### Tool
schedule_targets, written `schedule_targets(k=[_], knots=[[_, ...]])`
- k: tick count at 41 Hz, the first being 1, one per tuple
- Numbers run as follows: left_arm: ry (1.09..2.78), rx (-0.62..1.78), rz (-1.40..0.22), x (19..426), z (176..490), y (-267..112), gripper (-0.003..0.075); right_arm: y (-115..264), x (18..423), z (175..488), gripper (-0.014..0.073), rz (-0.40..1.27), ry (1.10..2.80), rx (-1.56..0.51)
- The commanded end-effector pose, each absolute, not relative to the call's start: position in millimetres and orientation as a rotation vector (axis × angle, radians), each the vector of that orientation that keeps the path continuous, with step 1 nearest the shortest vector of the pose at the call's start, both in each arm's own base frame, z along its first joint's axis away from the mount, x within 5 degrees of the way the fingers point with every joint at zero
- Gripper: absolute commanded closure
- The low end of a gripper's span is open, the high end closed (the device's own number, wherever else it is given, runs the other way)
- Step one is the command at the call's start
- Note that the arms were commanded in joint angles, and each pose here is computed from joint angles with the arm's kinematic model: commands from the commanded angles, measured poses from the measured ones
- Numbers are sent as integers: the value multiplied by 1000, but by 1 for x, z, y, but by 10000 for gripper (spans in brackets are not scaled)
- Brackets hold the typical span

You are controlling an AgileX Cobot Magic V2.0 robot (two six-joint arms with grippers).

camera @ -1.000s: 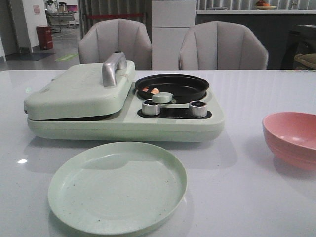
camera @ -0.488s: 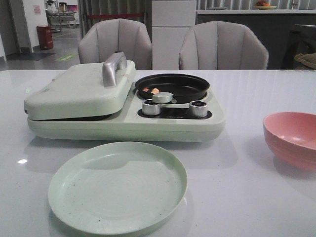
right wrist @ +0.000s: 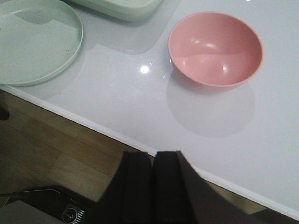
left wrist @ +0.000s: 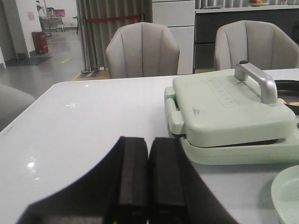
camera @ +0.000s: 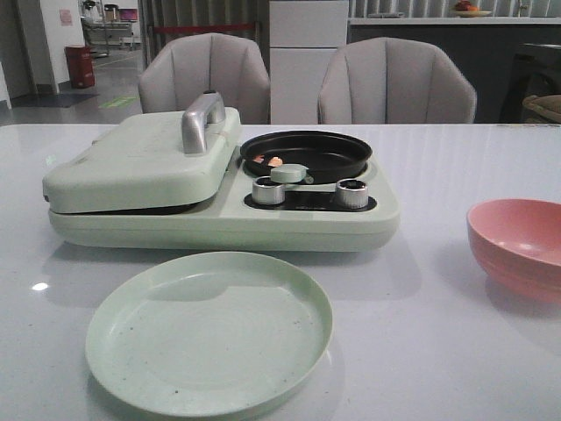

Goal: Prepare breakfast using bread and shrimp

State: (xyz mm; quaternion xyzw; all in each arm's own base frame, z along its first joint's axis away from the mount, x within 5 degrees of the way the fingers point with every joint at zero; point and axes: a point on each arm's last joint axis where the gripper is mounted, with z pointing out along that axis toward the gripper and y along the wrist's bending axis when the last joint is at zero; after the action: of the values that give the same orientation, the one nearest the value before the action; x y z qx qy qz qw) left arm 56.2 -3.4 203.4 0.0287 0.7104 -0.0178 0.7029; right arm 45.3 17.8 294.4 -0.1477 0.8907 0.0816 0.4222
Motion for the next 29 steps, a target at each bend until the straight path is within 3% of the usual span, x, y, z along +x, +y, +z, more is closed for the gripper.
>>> schedule_targets(k=[1, 12, 20, 29], knots=[[1505, 62, -52, 56, 202, -4, 621, 19, 49, 307, 587, 213, 2146, -358], [1506, 62, -52, 56, 202, -4, 621, 15, 43, 300, 587, 188, 2098, -314], [1506, 62, -52, 56, 202, -4, 621, 7, 47, 281, 587, 89, 1789, -140], [1506, 62, -52, 56, 202, -4, 621, 2, 49, 238, 587, 12, 1527, -36]])
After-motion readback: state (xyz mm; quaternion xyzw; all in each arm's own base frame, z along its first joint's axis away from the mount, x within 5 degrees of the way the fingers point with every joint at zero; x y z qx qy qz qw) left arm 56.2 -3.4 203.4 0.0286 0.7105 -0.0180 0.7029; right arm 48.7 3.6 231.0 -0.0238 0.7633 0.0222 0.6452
